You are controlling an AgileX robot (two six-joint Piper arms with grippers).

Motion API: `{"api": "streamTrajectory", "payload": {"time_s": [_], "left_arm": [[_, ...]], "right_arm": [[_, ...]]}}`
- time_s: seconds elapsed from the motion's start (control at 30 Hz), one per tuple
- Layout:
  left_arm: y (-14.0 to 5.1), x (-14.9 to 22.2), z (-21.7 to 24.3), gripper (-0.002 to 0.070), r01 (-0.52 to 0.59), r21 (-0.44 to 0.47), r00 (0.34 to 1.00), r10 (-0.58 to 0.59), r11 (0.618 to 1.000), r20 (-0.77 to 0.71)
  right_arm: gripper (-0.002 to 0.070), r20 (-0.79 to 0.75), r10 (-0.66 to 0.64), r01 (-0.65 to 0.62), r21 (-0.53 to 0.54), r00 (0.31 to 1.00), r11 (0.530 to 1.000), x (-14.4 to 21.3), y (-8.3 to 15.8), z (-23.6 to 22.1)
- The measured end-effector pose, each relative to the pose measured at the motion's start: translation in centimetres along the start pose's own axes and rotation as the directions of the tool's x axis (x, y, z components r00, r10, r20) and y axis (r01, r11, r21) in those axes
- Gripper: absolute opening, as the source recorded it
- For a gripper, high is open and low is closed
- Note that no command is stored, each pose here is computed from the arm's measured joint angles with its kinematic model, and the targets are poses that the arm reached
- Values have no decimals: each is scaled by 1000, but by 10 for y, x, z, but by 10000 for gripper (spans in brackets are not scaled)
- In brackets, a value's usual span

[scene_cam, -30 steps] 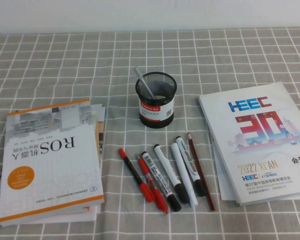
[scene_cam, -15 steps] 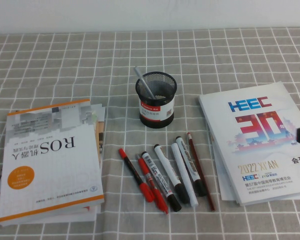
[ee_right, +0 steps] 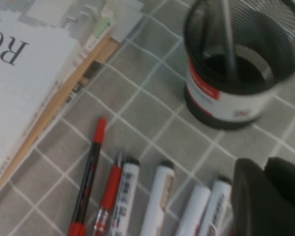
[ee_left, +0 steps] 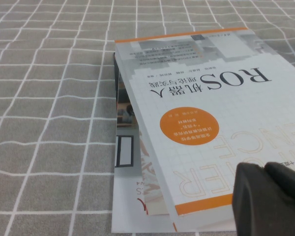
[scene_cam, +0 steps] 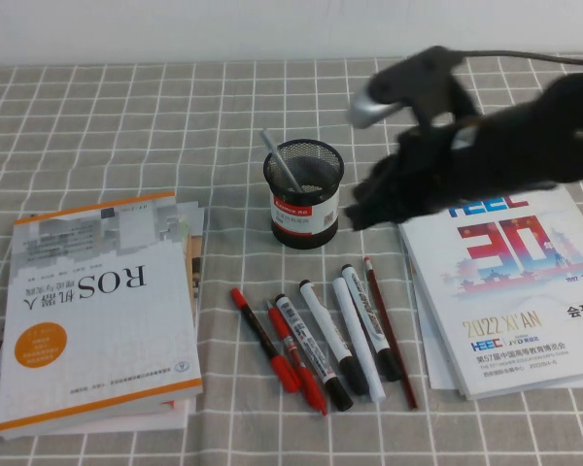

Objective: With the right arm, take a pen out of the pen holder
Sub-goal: 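Take a marker out of the pen holder and lay it on the table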

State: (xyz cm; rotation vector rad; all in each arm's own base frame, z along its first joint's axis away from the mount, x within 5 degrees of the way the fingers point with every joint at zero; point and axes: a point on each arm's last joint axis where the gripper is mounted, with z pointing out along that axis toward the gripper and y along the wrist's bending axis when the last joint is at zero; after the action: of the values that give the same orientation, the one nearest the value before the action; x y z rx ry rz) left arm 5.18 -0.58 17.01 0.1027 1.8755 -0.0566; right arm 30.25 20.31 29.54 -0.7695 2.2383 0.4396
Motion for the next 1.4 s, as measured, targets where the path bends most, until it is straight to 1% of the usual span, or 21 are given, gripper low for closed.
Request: {"api": "streamTrajectory", "payload": {"time_s": [0.1, 0.27, 0.4, 0.5, 0.63, 0.93, 1.17, 1.4], "left_arm": [[0, 0, 0, -4, 0, 0, 1000, 0, 1000, 0], [0, 0, 0, -4, 0, 0, 1000, 0, 1000, 0], [0, 0, 0, -4, 0, 0, 1000, 0, 1000, 0], [0, 0, 0, -4, 0, 0, 1000, 0, 1000, 0], [0, 0, 0, -4, 0, 0, 1000, 0, 1000, 0], [0, 0, 0, -4, 0, 0, 1000, 0, 1000, 0], [0, 0, 0, -4, 0, 0, 1000, 0, 1000, 0], [0, 0, 0, -4, 0, 0, 1000, 0, 1000, 0]], "right_arm": [[65, 9, -76, 76, -11, 997, 997, -15, 9, 20], [231, 55, -182, 183, -13, 982, 983, -29, 21, 50], [340, 114, -193, 191, 24, 975, 981, -33, 19, 76], [382, 170, -199, 191, 64, 965, 980, -33, 14, 91], [402, 245, -216, 192, 119, 945, 974, -34, 9, 108], [405, 353, -243, 182, 198, 904, 963, -33, 2, 130], [405, 399, -251, 171, 224, 882, 959, -34, 1, 134], [405, 406, -259, 184, 215, 876, 959, -35, 9, 136]]}}
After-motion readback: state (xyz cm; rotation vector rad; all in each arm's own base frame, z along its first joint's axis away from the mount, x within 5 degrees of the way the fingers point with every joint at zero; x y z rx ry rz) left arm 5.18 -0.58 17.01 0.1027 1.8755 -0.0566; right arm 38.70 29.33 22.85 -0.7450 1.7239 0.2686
